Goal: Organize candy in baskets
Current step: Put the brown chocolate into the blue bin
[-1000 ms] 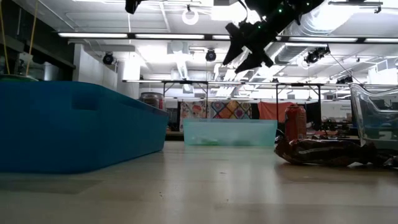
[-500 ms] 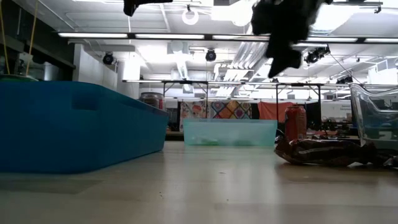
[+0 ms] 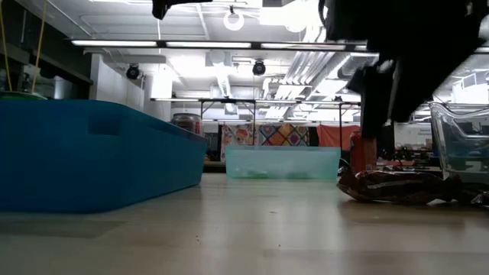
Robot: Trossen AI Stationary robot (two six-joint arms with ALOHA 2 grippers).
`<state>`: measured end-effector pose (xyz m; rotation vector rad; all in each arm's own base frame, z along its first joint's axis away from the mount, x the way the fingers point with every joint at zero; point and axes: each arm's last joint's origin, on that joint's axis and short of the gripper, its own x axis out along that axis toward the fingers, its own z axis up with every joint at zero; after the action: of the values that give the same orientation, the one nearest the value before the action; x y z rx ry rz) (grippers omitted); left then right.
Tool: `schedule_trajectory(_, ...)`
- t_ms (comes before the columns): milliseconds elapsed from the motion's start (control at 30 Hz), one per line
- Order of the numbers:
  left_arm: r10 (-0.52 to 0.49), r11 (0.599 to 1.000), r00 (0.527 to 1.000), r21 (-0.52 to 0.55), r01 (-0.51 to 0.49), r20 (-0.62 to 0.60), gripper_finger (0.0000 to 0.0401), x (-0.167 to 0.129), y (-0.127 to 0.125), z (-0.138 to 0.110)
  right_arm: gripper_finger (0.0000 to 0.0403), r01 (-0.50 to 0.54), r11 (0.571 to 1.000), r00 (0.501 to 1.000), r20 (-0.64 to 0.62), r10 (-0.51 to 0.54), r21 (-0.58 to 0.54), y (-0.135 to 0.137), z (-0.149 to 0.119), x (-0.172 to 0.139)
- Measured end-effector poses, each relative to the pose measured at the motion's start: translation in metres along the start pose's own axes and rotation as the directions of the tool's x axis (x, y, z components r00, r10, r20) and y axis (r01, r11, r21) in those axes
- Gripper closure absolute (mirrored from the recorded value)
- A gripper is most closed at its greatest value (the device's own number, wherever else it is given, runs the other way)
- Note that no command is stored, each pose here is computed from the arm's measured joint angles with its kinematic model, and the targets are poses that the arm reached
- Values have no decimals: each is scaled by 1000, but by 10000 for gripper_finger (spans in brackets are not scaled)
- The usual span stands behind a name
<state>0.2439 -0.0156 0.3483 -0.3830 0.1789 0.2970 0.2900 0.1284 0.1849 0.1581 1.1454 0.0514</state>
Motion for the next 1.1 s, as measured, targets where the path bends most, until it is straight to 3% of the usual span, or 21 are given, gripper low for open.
schedule_trajectory(167,4,1000,1000,-13,-4,-9,176,0,0,-1,148,94,992,994,-56,-90,83,-3,-5,31)
schedule_trajectory(333,5,1000,1000,-13,-5,-11,176,0,0,-1,164,79,995,995,-60,-75,67,2,-7,44)
schedule_trajectory(433,4,1000,1000,-13,-4,-10,176,0,0,-1,214,74,995,996,-52,-71,66,5,-7,42)
schedule_trajectory(600,-33,999,999,-7,33,15,176,0,-2,2,368,50,994,997,48,-55,92,2,3,13)
schedule_trajectory(700,-120,992,991,42,117,56,176,-5,-6,10,379,51,990,982,172,-74,135,-6,15,-14)
schedule_trajectory(800,-140,990,987,42,137,85,176,-12,-6,15,372,82,982,931,339,-137,171,-14,28,-37)
schedule_trajectory(900,-144,989,983,42,140,116,176,-20,-4,20,391,76,982,851,502,-153,171,-24,49,-46)
schedule_trajectory(1100,-129,992,978,38,124,164,176,-32,-2,27,390,-37,992,676,734,-67,125,-47,94,-9)
